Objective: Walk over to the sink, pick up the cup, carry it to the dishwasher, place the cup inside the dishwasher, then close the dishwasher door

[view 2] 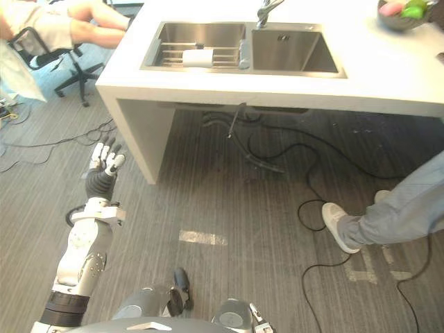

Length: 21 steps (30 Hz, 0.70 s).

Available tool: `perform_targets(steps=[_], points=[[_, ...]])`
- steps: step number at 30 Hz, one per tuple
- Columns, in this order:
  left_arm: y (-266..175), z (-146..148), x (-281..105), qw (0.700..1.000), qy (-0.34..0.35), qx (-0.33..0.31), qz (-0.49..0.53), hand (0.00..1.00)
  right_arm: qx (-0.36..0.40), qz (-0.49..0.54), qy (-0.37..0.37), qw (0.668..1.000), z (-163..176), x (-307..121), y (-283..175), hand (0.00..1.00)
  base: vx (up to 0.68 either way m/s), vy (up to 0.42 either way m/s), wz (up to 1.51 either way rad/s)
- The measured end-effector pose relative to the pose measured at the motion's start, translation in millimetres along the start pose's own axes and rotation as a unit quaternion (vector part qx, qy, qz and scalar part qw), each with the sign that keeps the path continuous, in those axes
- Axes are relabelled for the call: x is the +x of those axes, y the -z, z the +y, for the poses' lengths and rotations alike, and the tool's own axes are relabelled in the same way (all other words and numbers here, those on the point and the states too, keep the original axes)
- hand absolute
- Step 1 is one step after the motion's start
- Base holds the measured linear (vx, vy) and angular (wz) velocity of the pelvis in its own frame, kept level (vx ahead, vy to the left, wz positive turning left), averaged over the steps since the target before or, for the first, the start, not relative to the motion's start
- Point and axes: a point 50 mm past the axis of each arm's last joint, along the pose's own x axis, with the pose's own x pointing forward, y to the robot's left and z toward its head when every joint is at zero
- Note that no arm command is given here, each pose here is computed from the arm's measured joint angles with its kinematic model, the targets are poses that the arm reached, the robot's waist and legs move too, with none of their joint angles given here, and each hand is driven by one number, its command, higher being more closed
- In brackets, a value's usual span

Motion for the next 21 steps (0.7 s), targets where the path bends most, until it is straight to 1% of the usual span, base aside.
perform_targets(steps=[3,6,10,11,17,21], points=[[-5.8,-3.5,6.3,1.000,0.015,0.005,-0.013,0.00,0.006,-0.009,-0.002,1.000,-0.2,-0.1,-1.9,0.00,0.20,-0.039,0.23],[-8.8,-8.5,14.7,0.999,0.043,0.005,-0.022,0.00,0.015,-0.006,0.002,1.000,-4.6,-1.1,2.4,0.00,0.22,-0.134,0.94],[-5.6,-5.7,13.4,0.999,0.044,-0.011,-0.012,0.00,0.022,0.026,-0.001,0.999,-19.0,-6.1,22.8,0.00,0.24,-0.292,0.56],[10.0,-5.1,15.4,0.998,0.064,0.000,0.028,0.00,0.011,0.008,-0.090,0.996,1.6,-2.8,6.3,0.00,0.05,-0.086,0.11],[10.5,-5.3,15.3,0.998,0.064,-0.001,0.029,0.00,0.011,0.008,-0.090,0.996,1.8,-2.8,6.3,0.00,0.00,0.000,-0.04],[23.1,-4.4,13.8,0.996,0.052,-0.031,0.065,0.00,-0.016,0.006,-0.094,0.995,9.2,-3.1,3.9,0.00,-0.01,0.022,-0.11]])
